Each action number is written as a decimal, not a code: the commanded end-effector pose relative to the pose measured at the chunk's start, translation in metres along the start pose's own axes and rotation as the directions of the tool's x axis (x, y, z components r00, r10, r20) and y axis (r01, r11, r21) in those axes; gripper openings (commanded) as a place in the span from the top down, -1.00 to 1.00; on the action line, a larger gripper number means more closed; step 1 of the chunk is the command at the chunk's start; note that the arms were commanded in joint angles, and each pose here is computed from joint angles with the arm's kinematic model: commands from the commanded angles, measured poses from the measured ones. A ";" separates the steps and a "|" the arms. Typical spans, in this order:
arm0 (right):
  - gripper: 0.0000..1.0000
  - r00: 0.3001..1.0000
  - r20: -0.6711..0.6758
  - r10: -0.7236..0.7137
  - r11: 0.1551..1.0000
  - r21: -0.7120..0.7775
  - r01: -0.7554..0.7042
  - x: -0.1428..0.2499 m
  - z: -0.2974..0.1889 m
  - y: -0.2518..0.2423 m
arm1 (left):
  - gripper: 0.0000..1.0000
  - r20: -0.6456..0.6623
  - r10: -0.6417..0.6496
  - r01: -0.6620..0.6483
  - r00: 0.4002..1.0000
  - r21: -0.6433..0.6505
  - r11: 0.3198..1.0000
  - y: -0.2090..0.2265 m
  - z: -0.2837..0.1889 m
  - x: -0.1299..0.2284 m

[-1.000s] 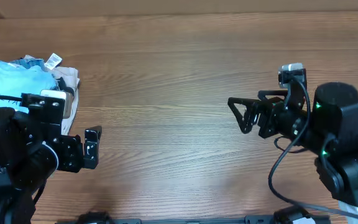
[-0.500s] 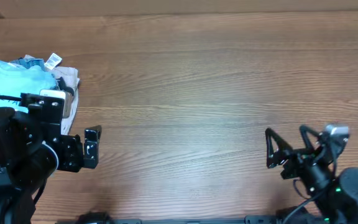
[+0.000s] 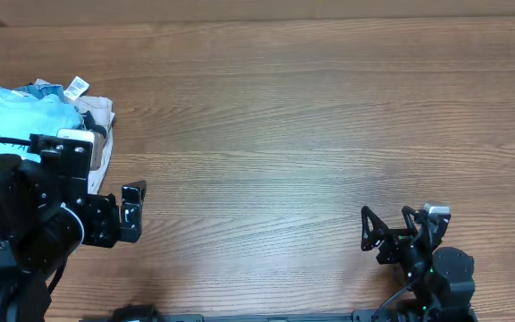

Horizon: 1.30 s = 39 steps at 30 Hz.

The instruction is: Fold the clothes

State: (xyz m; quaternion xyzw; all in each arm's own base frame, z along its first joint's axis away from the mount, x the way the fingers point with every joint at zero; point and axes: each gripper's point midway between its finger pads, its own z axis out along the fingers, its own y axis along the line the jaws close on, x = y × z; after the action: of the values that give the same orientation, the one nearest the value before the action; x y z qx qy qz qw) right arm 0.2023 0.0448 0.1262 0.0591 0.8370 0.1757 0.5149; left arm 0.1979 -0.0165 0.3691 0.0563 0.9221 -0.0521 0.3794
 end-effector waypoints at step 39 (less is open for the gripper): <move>-1.00 0.986 -0.165 0.034 0.998 0.060 -0.024 0.043 -0.003 -0.015 | -1.00 0.403 0.053 -0.083 0.914 0.059 0.995 -0.008 0.141 0.115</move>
State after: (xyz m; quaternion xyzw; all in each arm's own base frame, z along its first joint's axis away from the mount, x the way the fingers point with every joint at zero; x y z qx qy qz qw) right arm 0.1796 0.0429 0.0843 0.0708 0.8838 0.1625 0.4331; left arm 0.2165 -0.0324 0.2096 0.1065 0.8255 -0.0618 0.5508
